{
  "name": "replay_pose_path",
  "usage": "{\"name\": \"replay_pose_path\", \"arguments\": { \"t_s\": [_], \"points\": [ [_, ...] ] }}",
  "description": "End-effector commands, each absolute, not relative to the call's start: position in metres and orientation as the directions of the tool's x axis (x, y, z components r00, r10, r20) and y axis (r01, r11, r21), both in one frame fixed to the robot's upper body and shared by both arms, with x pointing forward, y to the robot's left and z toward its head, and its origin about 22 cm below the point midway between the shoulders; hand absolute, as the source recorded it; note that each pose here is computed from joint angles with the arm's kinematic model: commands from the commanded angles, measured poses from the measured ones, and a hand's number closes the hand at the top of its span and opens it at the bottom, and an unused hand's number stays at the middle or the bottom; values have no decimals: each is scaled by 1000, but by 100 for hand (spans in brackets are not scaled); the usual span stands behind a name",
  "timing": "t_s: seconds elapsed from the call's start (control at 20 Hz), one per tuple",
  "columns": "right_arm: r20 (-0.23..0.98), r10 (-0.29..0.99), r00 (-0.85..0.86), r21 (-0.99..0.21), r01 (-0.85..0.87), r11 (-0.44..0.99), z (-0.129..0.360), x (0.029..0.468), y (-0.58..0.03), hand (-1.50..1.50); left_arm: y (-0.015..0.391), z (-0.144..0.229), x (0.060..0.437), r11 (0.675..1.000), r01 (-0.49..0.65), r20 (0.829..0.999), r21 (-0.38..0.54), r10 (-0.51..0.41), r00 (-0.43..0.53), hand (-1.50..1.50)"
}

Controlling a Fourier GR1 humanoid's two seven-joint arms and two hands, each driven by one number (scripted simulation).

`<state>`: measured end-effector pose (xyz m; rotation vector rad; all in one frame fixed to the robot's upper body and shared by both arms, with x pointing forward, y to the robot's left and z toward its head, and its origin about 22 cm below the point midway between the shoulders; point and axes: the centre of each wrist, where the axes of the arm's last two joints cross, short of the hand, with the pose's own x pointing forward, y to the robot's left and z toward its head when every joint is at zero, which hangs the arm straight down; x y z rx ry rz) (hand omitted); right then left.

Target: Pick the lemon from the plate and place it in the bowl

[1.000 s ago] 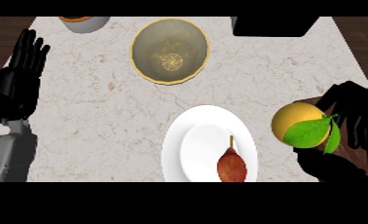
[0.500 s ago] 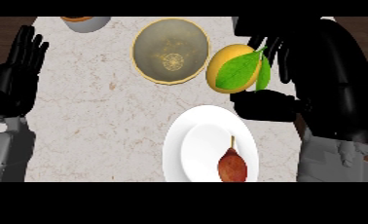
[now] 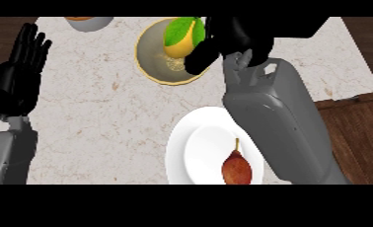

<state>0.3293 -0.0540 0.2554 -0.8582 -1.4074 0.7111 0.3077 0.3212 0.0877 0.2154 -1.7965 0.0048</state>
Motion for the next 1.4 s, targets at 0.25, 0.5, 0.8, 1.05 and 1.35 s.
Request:
{"name": "replay_pose_path", "arguments": {
  "t_s": [0.25, 0.5, 0.8, 1.05, 1.35],
  "points": [
    [502, 839, 210, -862, 40, 505, 202, 386, -15, 150, 315, 77, 302, 983, -148, 963, 112, -144, -227, 0],
    [448, 829, 333, -884, 25, 468, 142, 405, -30, 150, 312, 101, 313, 986, -126, 965, 112, -138, -224, 0],
    [627, 682, 377, -760, 101, 643, 112, 411, -43, -150, 310, 88, 309, 986, -128, 964, 107, -135, -231, 0],
    [771, 569, 284, -630, 220, 744, 94, 412, -56, -150, 306, 85, 303, 986, -117, 965, 117, -141, -222, 0],
    [850, 514, 113, -499, 484, 719, 103, 410, -49, -150, 319, 98, 314, 983, -150, 965, 107, -139, -222, 0]
  ]
}}
